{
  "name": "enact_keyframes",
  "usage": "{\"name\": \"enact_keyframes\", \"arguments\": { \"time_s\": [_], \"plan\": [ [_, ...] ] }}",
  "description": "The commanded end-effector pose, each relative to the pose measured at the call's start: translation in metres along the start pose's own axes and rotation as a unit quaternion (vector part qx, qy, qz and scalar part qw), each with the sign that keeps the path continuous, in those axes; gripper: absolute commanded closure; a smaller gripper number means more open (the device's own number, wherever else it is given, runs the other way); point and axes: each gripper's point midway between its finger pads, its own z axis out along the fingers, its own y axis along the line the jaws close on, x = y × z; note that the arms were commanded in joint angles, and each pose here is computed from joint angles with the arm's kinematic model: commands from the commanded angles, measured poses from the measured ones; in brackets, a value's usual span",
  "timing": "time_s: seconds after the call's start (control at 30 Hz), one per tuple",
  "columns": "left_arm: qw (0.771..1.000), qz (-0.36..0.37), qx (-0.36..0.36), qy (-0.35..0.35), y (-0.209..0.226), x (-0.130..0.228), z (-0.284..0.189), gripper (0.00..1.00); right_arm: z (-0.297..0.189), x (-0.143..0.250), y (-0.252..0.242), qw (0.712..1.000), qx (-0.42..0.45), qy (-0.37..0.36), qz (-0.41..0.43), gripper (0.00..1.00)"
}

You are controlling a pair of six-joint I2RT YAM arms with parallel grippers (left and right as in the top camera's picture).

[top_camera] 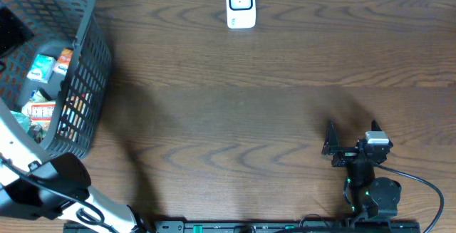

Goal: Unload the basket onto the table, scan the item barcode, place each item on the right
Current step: 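Reach the left gripper into the grey basket toward the yellow snack bag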

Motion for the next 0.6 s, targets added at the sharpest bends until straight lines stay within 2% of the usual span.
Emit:
{"name": "enact_keyframes", "arguments": {
  "time_s": [0.0, 0.03, 0.07, 0.27, 0.33, 0.4, 0.57],
  "plan": [
    [0.993, -0.074, -0.084, 0.036, 0.031, 0.015, 0.024, 0.02, 0.0, 0.001, -0.003, 1.0, 0.006, -0.001, 0.004, 0.01],
    [0.978, -0.119, -0.166, 0.037, 0.059, 0.021, 0.027, 0.02, 0.0, 0.001, -0.003, 1.0, 0.006, -0.001, 0.004, 0.01],
    [0.973, -0.125, -0.189, 0.041, 0.067, 0.024, 0.031, 0.02, 0.0, 0.001, -0.003, 1.0, 0.006, -0.001, 0.004, 0.01],
    [0.977, -0.128, -0.15, 0.084, 0.054, 0.037, 0.055, 0.02, 0.0, 0.001, -0.003, 1.0, 0.006, -0.001, 0.004, 0.01],
    [0.971, -0.135, -0.175, 0.087, 0.063, 0.039, 0.057, 0.02, 0.0, 0.001, -0.003, 1.0, 0.006, -0.001, 0.004, 0.01],
    [0.955, -0.166, -0.23, 0.084, 0.08, 0.044, 0.056, 0.02, 0.0, 0.001, -0.003, 1.0, 0.006, -0.001, 0.004, 0.01],
    [0.947, -0.17, -0.247, 0.119, 0.084, 0.058, 0.069, 0.02, 0.0, 0.001, -0.003, 1.0, 0.006, -0.001, 0.004, 0.01]
  ]
}}
